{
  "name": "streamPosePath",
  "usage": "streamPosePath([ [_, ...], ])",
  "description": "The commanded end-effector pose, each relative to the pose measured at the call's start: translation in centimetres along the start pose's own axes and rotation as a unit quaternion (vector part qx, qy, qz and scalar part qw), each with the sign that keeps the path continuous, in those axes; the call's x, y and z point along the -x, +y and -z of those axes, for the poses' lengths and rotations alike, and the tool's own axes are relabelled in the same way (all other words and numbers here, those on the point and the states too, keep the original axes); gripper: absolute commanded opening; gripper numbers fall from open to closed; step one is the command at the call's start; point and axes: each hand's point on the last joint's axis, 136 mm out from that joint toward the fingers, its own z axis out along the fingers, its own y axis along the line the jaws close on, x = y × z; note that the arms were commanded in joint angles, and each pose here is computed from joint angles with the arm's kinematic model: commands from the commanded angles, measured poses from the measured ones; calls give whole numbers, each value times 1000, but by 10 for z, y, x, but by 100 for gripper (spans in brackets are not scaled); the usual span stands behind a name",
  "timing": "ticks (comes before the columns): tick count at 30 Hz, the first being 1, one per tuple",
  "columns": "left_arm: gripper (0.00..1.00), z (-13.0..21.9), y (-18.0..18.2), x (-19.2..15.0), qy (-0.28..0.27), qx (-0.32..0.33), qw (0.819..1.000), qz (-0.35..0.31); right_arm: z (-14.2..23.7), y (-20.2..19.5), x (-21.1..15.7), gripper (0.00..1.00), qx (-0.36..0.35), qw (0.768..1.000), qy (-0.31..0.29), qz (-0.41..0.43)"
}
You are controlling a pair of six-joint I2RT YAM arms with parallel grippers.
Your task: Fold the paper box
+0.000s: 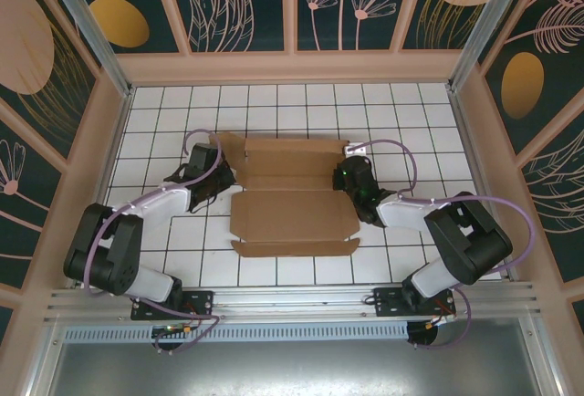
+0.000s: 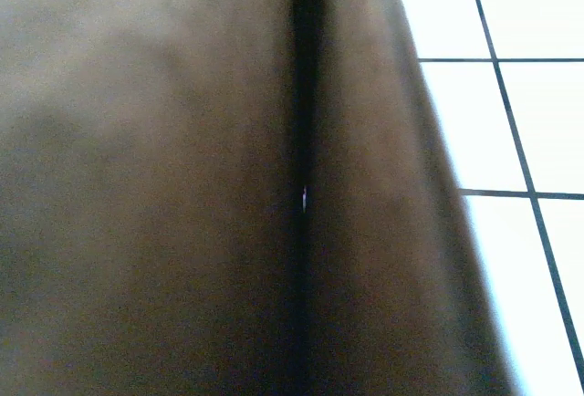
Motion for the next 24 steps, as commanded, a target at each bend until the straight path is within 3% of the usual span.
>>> streamPosePath([
  [1,0,-4,1,-4,13,1,1000,1,-4,5,-8,0,1,1000,16,7],
  [9,0,-10,-25,-21,53,-68,996,10,-7,14,-11,0,10,1000,22,12],
  [24,0,-42,-29,-69,118,-62,991,10,-11,11,-15,0,-3,999,28,27],
])
